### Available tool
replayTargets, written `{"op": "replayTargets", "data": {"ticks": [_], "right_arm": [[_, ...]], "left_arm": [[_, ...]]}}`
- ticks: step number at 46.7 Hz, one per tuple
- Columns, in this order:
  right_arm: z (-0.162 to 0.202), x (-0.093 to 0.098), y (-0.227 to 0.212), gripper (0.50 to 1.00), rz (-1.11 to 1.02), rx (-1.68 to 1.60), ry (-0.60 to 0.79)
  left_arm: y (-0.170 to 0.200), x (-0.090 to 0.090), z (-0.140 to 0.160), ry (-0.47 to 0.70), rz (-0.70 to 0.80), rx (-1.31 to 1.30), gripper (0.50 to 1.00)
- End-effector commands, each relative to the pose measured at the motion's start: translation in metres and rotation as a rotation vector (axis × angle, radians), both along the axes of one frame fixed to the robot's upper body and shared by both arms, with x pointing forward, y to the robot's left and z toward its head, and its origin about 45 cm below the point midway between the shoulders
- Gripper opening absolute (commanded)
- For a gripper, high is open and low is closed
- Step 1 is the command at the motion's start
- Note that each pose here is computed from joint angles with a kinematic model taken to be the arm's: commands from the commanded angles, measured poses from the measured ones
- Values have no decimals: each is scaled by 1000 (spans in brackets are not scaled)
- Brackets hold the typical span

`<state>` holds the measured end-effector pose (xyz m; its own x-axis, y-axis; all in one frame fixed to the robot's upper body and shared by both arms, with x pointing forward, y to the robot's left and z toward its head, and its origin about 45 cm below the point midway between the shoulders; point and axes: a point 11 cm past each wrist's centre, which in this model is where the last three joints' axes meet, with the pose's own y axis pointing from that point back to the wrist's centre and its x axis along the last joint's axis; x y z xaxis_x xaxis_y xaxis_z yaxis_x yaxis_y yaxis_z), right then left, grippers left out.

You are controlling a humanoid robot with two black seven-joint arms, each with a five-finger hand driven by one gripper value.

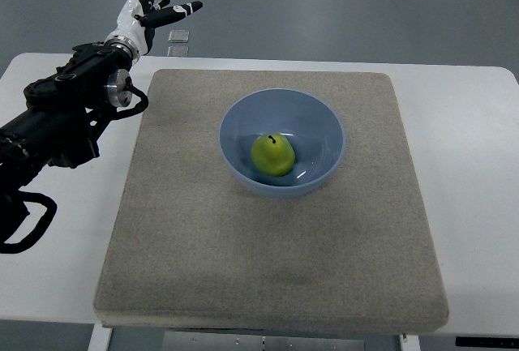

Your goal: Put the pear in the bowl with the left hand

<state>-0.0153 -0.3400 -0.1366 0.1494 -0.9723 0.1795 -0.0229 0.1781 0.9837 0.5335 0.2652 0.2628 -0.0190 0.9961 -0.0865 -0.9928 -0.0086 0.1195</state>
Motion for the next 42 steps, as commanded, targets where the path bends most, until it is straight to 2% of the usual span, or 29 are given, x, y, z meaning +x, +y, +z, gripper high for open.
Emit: {"op": "replayTargets", "data": {"ticks": [1, 9, 24, 42], "right_arm": [[0, 0, 0, 924, 0, -1, 0], [0, 0, 0, 924, 0, 0, 0], [0, 0, 0, 924, 0, -1, 0], [0, 0, 0, 924, 0, -1, 0]], "left_arm": [[1, -2, -6, 12, 8, -64, 984], [-4, -6, -13, 6, -50, -177, 977], [10, -9, -14, -40, -30, -395, 977], [14, -12, -21, -43, -55, -423, 977]]}}
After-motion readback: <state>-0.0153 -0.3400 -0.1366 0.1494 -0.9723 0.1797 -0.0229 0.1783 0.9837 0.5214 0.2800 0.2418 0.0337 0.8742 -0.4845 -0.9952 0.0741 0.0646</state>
